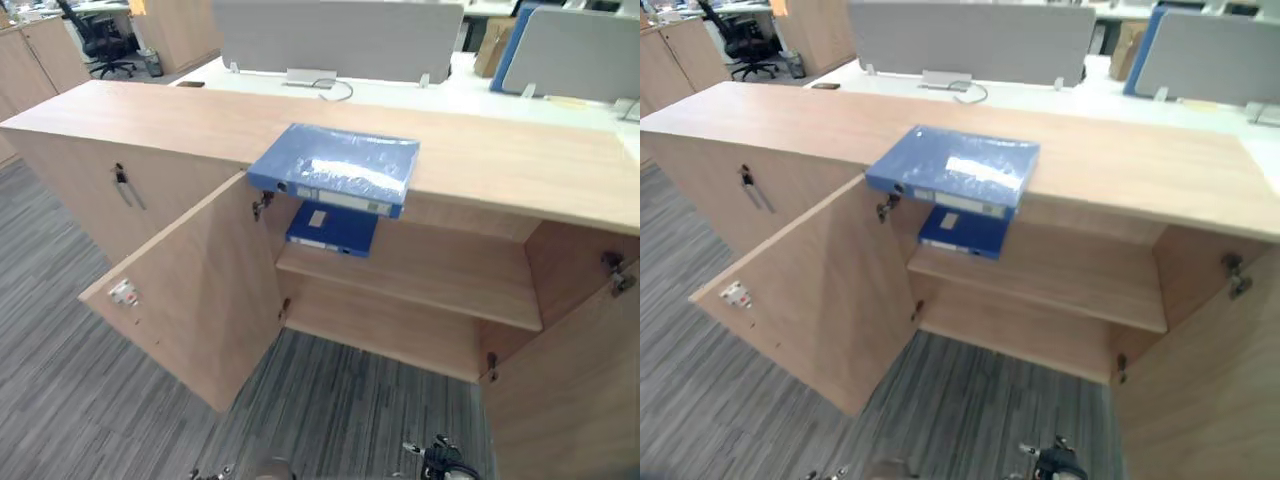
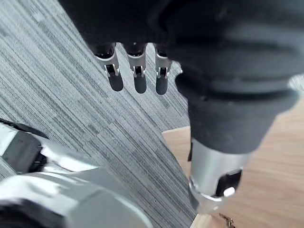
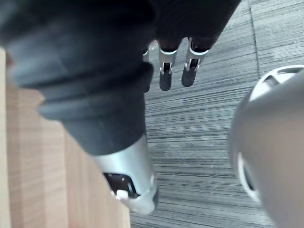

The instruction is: Walk over to the cabinet, pick up the folder, carry it to the office cabinet, place the folder inside the office cabinet, then close the office cabinet door

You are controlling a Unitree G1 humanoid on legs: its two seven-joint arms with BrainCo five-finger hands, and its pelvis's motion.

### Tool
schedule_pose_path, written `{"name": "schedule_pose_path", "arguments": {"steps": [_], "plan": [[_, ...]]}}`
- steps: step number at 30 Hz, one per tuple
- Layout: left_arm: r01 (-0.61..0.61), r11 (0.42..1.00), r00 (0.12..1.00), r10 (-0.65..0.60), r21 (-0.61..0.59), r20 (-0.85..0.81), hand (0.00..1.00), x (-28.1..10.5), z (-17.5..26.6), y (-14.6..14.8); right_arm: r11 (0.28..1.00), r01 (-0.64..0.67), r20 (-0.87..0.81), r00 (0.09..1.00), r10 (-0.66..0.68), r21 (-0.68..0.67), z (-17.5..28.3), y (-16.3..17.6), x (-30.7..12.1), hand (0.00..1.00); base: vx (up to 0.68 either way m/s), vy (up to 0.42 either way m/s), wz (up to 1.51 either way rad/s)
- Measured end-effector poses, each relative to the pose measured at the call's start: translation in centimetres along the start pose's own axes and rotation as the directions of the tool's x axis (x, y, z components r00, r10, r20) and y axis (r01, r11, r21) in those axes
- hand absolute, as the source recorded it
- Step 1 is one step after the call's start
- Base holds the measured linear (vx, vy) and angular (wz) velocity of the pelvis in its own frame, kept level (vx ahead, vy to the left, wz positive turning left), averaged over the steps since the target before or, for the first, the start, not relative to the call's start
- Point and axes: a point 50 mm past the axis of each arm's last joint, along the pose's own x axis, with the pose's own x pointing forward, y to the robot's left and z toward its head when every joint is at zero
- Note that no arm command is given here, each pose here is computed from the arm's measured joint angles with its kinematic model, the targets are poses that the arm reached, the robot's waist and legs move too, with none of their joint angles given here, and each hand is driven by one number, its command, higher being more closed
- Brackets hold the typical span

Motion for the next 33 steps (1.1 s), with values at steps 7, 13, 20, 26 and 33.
{"name": "schedule_pose_path", "arguments": {"steps": [7, 13, 20, 26, 33], "plan": [[0.002, 1.0, 1.0, -0.003, 0.031, 0.01, 0.0, 0.0, 0.2, -0.1, 1.0, -0.016, -0.019, 1.0, 0.016, 0.026, 0.7, 1.3, 0.3, 0.0, 0.31, 0.125, -0.38], [-0.031, 0.997, 1.0, 0.03, 0.066, 0.002, 0.0, 0.3, 0.0, 1.6, 0.997, -0.069, -0.024, 0.997, 0.07, 0.037, 0.4, 3.6, -0.1, 0.0, 0.28, 0.272, -0.46], [0.074, 0.997, 0.997, -0.074, 0.009, 0.006, 0.0, 0.5, 0.6, 0.6, 0.996, -0.085, -0.068, 0.994, 0.085, 0.014, -1.8, 2.9, -0.5, 0.0, 0.17, 0.166, -0.16], [0.533, 0.844, 0.807, -0.53, 0.066, 0.262, 0.0, -2.9, 5.8, -4.9, 0.986, -0.116, -0.013, 0.993, 0.115, -0.118, -0.7, 1.9, -0.5, 0.0, 0.01, 0.057, -0.08], [0.775, 0.625, 0.551, -0.742, 0.095, 0.382, 0.0, -7.6, 7.7, -6.8, 0.941, -0.183, -0.023, 0.983, 0.184, -0.284, -0.6, 3.4, -0.6, 0.0, 0.04, -0.092, -0.15]]}}
